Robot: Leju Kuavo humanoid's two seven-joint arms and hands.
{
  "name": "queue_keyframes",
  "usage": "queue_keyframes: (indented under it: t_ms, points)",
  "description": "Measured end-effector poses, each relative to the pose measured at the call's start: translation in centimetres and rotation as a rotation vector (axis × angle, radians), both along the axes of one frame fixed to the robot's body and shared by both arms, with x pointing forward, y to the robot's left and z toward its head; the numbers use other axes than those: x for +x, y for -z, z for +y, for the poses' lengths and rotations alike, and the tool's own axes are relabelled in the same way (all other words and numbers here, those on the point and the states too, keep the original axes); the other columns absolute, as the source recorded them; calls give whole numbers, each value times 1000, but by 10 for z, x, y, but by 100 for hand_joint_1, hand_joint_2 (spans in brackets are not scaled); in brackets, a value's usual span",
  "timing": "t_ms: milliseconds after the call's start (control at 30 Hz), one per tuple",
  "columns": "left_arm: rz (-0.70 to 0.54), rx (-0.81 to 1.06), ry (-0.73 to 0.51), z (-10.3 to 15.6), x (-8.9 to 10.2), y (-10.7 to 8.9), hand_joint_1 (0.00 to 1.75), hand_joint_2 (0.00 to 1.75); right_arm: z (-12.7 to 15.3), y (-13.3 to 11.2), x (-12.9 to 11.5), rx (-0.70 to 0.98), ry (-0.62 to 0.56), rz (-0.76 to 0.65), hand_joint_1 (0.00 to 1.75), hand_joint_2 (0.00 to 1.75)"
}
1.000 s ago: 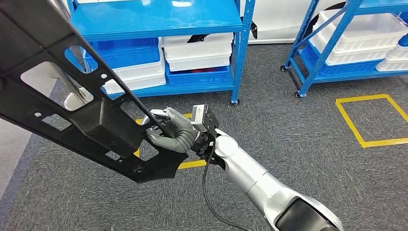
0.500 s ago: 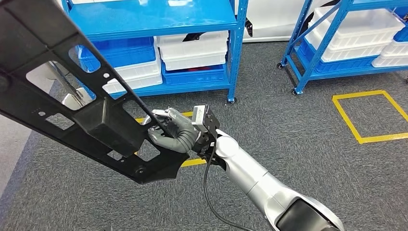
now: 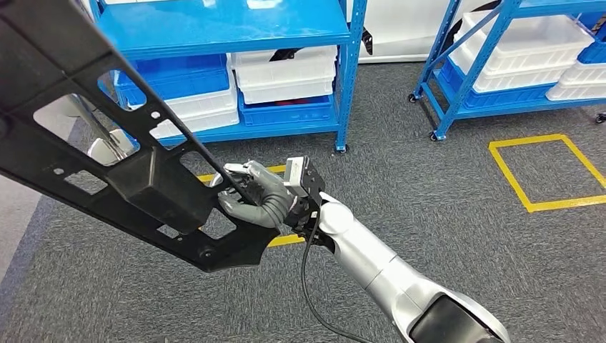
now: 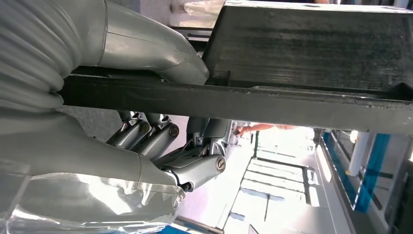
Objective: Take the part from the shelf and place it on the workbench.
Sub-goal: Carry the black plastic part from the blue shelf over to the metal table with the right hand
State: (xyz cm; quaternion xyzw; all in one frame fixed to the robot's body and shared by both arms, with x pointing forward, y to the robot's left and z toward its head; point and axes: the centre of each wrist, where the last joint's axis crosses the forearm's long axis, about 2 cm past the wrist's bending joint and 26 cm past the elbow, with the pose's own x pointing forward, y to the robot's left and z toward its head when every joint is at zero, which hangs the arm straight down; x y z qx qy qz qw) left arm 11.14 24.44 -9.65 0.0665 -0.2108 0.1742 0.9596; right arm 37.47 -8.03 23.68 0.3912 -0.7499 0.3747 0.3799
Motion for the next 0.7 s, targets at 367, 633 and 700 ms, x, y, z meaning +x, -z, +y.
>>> queue_keyframes:
  t_ms: [367,633,700]
  points:
    - [-6,-1,8,-2,2,-1,0,175,-5,4,0,-10,8,3,175,175]
    - [-12,-1,9,-2,4,-1,0,175,-4,0,1,-9,6,-8,175,175]
    - [-10,-1,8,-2,3,-1,0,175,-4,1,1,-10,6,-5,175,175]
